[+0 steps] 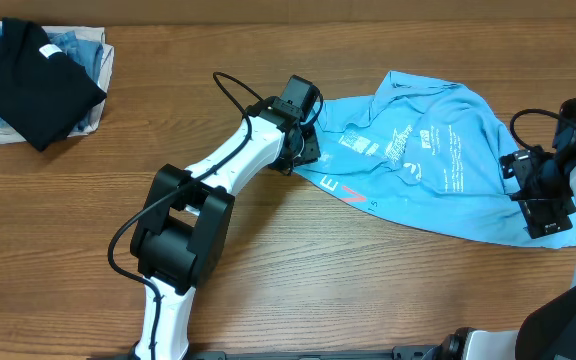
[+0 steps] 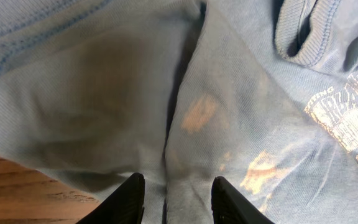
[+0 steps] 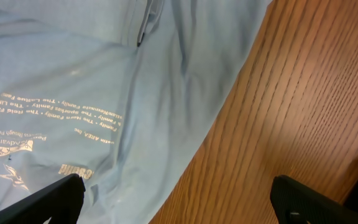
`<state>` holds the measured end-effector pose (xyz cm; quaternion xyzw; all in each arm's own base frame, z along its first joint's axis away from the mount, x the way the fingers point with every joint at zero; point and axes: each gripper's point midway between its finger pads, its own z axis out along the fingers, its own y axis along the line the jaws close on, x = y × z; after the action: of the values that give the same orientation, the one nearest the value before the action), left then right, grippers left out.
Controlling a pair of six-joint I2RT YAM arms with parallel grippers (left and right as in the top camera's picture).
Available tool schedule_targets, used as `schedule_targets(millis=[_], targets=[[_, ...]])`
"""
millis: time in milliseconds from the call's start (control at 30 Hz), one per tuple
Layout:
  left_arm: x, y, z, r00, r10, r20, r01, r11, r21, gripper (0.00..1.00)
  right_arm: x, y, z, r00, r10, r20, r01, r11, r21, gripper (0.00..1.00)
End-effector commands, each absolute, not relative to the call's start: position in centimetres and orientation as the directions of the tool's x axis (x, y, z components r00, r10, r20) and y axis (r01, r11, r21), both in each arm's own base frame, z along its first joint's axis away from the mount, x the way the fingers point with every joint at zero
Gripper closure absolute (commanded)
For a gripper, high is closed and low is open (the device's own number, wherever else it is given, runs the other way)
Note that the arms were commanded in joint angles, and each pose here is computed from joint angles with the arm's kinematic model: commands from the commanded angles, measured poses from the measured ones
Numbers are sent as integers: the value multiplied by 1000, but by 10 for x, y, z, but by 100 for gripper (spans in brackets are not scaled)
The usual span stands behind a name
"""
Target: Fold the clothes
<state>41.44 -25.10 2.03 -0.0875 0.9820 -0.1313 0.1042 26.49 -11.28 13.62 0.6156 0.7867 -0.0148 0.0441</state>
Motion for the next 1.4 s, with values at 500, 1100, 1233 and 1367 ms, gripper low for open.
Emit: schedule_targets(millis=[500, 1100, 1233, 1367], targets=[[412, -259, 16, -968, -197, -153, -146, 945, -292, 62, 266, -113, 135, -244, 966, -90, 968, 248, 30, 0], [412, -262, 16, -969, -193, -153, -142, 944, -297, 64, 267, -113, 135, -243, 966, -91, 968, 247, 33, 0], [411, -263, 16, -970, -190, -152, -139, 945, -296, 64, 267, -113, 135, -243, 966, -91, 968, 247, 33, 0], [409, -265, 15, -971, -184, -151, -133, 946, -295, 64, 267, -113, 135, -243, 966, -92, 968, 247, 35, 0]])
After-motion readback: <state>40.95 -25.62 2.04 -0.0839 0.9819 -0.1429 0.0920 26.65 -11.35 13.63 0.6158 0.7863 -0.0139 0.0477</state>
